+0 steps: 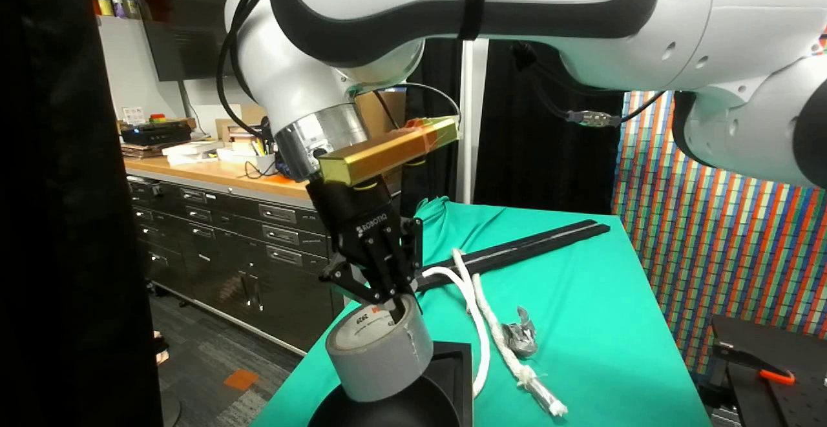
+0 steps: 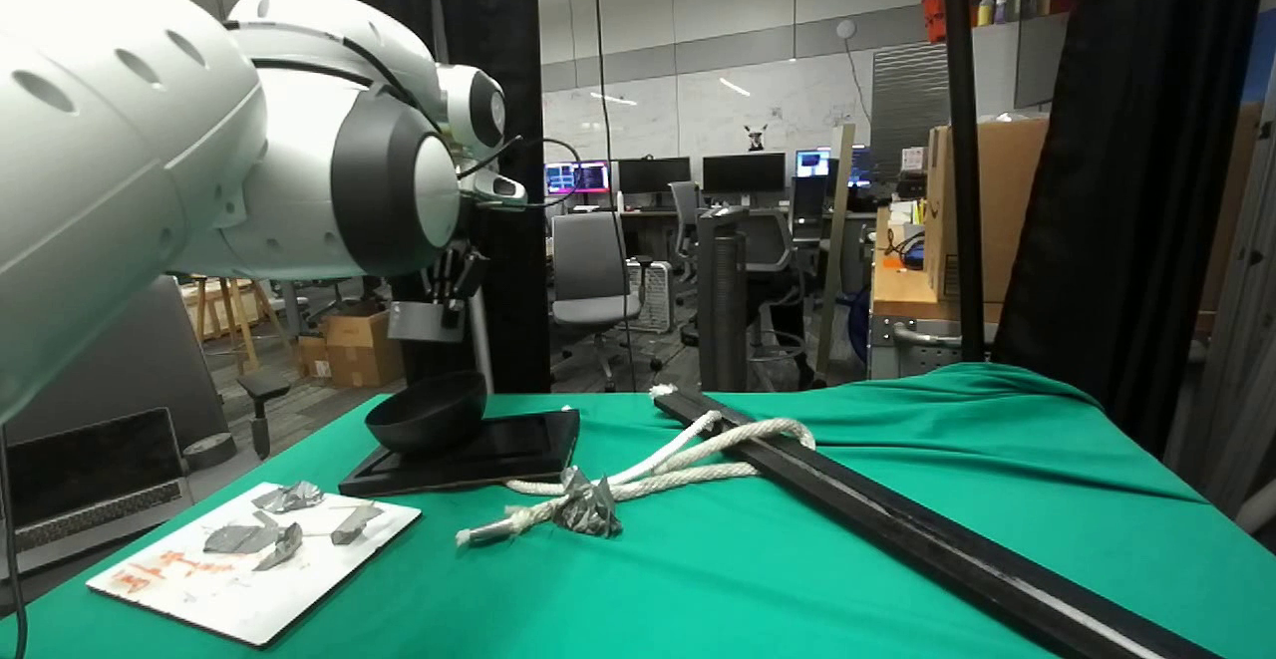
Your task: Put the grey masking tape in the black bowl
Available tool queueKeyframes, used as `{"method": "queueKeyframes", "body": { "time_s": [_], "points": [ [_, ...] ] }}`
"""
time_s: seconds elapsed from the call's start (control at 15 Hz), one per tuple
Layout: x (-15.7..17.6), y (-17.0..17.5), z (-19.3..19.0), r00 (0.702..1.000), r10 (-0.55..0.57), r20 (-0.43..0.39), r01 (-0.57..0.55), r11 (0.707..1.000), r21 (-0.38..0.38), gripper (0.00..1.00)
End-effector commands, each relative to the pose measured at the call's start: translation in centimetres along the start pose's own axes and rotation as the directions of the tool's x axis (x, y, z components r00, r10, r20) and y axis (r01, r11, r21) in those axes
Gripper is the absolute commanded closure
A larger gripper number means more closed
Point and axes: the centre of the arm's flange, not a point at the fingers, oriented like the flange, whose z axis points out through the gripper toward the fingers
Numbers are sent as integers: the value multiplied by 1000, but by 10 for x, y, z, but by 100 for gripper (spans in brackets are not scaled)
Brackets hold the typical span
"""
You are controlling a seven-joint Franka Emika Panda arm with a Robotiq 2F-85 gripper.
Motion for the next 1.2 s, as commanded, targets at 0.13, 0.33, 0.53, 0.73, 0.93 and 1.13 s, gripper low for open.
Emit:
{"method": "queueKeyframes", "body": {
  "time_s": [0.13, 0.33, 0.53, 0.73, 0.93, 1.13],
  "points": [
    [-56, 32, 45, 999, 17, 41, -17, 1000, 14, 94],
    [-57, 30, 48, 998, 29, 49, -29, 1000, 1, 60],
    [-5, -7, 12, 999, 14, 35, -13, 1000, -26, 64],
    [-3, -7, 15, 999, 16, 38, -15, 999, -30, 46],
    [-2, -7, 16, 999, 16, 39, -15, 999, -30, 46],
    [-3, -7, 16, 999, 16, 39, -15, 999, -30, 46]
  ]
}}
